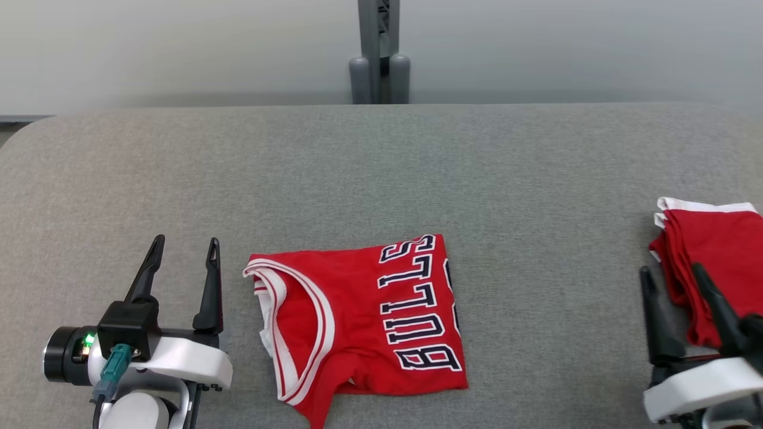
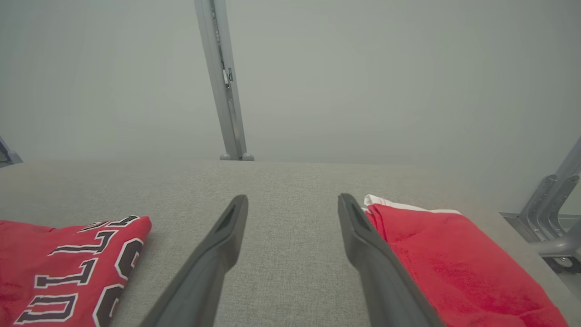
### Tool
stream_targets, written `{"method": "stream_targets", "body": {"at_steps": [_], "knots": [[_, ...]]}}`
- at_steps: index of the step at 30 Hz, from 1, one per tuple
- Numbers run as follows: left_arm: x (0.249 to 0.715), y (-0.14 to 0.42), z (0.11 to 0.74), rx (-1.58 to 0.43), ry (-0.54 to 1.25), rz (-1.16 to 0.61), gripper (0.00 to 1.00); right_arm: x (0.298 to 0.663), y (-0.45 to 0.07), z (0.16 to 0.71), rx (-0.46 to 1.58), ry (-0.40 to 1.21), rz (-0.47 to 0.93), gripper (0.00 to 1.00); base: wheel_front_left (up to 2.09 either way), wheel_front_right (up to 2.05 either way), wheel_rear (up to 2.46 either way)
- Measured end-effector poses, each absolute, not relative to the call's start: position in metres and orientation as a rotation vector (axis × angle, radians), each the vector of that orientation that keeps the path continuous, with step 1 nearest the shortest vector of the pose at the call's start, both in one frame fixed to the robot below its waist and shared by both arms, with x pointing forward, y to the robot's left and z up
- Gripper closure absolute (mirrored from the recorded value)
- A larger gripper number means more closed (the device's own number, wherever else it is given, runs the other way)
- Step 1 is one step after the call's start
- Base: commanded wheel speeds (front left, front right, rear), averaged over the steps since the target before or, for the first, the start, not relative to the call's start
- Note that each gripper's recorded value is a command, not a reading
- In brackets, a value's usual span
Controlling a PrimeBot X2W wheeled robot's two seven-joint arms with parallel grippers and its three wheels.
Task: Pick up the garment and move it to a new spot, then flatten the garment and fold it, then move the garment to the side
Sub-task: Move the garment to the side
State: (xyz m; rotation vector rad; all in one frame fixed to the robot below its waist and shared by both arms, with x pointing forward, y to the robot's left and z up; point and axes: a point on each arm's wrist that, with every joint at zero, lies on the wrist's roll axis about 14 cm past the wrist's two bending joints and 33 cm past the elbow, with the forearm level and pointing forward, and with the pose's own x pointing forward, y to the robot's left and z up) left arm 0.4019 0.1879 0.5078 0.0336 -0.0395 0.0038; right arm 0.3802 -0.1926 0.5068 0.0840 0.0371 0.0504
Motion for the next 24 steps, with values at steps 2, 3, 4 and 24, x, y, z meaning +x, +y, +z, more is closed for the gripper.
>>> {"method": "stream_targets", "body": {"at_steps": [2,3,4,24], "knots": [[0.402,0.19,0.508,0.033,-0.04,0.01,0.0,0.388,-0.176,0.498,0.077,0.08,0.109,0.0,0.0,0.0,0.0],[0.4,0.192,0.506,0.03,-0.036,0.02,0.0,0.394,-0.152,0.486,0.075,0.125,0.186,0.0,0.0,0.0,0.0],[0.399,0.193,0.505,0.027,-0.033,0.024,0.0,0.396,-0.139,0.479,0.089,0.155,0.224,0.0,0.0,0.0,0.0],[0.392,0.219,0.481,-0.007,0.021,0.121,0.0,0.4,0.014,0.381,0.173,0.503,0.658,0.93,0.0,0.0,0.0]]}}
